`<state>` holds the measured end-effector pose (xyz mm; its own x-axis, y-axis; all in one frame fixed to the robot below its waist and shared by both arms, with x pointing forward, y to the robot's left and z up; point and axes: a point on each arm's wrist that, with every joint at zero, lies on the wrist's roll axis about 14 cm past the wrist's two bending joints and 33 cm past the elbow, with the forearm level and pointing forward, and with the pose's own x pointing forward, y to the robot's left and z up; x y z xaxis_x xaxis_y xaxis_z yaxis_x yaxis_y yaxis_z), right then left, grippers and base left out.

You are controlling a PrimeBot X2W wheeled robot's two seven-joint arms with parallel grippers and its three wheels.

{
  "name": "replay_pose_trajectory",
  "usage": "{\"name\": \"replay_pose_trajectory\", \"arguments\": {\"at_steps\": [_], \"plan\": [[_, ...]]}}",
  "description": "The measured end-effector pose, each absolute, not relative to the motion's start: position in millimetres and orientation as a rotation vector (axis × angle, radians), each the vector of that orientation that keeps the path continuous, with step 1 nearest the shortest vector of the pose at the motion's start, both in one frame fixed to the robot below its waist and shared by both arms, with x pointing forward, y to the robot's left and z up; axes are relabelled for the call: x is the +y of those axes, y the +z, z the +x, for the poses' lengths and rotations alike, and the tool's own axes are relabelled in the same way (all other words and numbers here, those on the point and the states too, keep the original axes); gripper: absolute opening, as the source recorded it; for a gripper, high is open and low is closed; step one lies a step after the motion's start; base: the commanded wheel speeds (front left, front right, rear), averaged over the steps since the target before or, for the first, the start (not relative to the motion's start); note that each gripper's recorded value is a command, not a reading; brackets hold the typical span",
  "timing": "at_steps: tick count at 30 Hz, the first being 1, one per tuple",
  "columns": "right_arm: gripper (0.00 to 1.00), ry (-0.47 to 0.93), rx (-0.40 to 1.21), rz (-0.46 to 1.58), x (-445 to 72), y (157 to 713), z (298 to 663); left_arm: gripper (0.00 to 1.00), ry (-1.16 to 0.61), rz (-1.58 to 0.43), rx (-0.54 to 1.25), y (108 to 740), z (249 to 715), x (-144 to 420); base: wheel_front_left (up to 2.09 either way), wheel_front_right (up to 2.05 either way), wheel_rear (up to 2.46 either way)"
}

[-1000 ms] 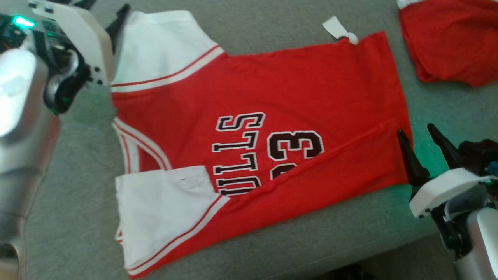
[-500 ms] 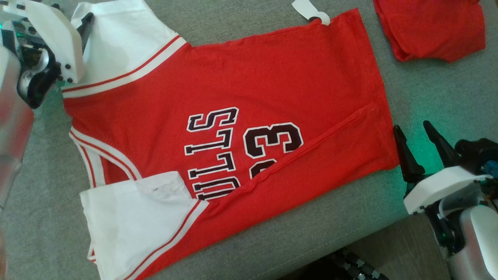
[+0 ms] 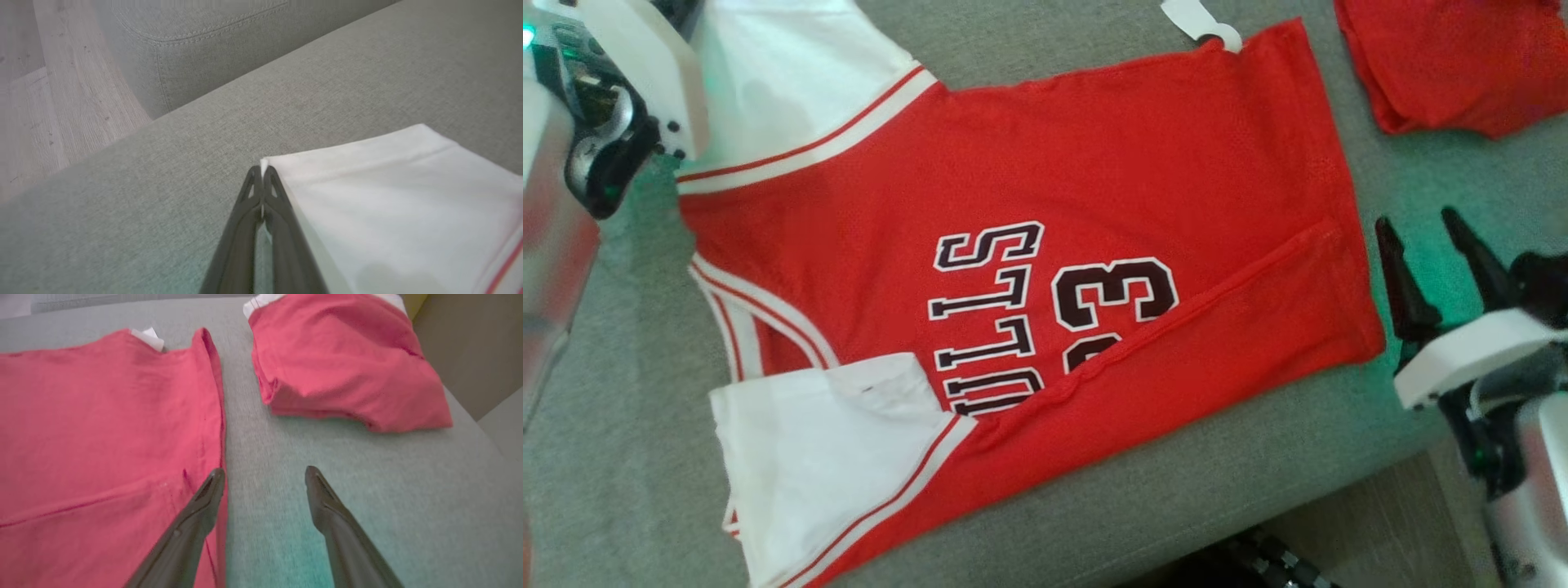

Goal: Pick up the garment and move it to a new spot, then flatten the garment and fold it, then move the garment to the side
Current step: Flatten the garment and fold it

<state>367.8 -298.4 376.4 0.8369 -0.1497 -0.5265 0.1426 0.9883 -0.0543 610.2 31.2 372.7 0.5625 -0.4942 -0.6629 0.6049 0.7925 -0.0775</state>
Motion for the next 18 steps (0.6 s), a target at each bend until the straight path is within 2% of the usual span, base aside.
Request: {"name": "replay_pose_trajectory", "arguments": {"at_steps": [8,18], "plan": [[1.0,-0.013,0.519,0.033,-268.6,401.7,428.9,0.0,-0.653,0.157,0.632,404.8,603.6,40.5,0.0,0.0,0.0],[1.0,0.055,0.645,0.068,-251.5,387.2,489.9,0.0,-0.661,0.174,0.57,428.3,596.9,52.5,0.0,0.0,0.0]]}}
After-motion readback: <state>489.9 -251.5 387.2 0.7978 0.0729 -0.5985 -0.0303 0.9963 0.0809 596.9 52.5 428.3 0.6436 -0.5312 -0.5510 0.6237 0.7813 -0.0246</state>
